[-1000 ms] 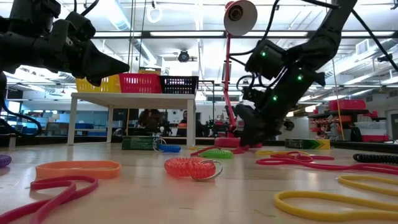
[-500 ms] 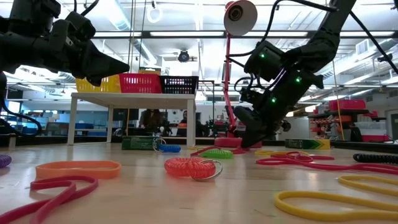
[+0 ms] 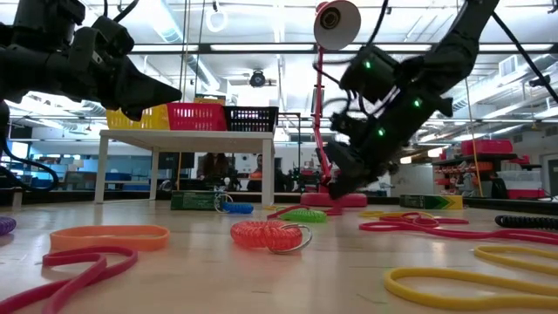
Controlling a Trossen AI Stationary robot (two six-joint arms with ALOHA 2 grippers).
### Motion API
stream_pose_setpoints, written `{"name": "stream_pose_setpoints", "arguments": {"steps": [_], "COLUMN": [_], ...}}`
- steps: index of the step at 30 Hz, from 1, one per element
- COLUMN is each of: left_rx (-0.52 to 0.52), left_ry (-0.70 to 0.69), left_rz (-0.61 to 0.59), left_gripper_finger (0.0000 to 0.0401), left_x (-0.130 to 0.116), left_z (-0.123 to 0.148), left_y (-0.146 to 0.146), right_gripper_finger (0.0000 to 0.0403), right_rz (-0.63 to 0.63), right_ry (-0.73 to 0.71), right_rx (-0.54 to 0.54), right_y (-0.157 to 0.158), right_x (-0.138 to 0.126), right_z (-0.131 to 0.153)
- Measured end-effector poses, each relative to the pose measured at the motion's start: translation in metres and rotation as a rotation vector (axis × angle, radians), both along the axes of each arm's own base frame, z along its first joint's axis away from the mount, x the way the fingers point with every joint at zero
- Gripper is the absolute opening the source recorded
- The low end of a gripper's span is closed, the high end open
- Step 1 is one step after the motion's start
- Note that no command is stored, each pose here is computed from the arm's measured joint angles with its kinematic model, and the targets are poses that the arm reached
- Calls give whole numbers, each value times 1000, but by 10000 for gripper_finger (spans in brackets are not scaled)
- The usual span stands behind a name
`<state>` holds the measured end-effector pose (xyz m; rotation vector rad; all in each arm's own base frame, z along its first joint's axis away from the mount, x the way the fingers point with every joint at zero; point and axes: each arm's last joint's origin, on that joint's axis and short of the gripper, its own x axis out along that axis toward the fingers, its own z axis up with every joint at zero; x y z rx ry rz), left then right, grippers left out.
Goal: Pick & Place Office Desk Supplies
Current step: Put the red rubber band into the black bin on the shelf
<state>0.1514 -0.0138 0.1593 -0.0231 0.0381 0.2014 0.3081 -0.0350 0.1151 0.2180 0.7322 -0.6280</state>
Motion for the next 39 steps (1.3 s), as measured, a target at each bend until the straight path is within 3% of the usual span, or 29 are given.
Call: {"name": "stream_pose_setpoints", "arguments": {"steps": [10,15,24,32,39], "left_rx": [0,0,0,0,0], "left_ry": [0,0,0,0,0], "left_rz": [0,0,0,0,0], "left_gripper_finger": [10,10,10,10,10], "left_x": [0,0,0,0,0], "left_z": [0,0,0,0,0], "left_y": [0,0,0,0,0], "right_gripper_finger": [5,9,4,7,8], "right_rz": [49,55,32,69,-7], "right_ry": [88,108,168,37,-115], "right_rx": [-160,-169,-297,-390,-484], "right_y": [31,33,31,30,-5], "right_x": [33,49,64,79,86], "right_z": [45,77,142,216,254]}}
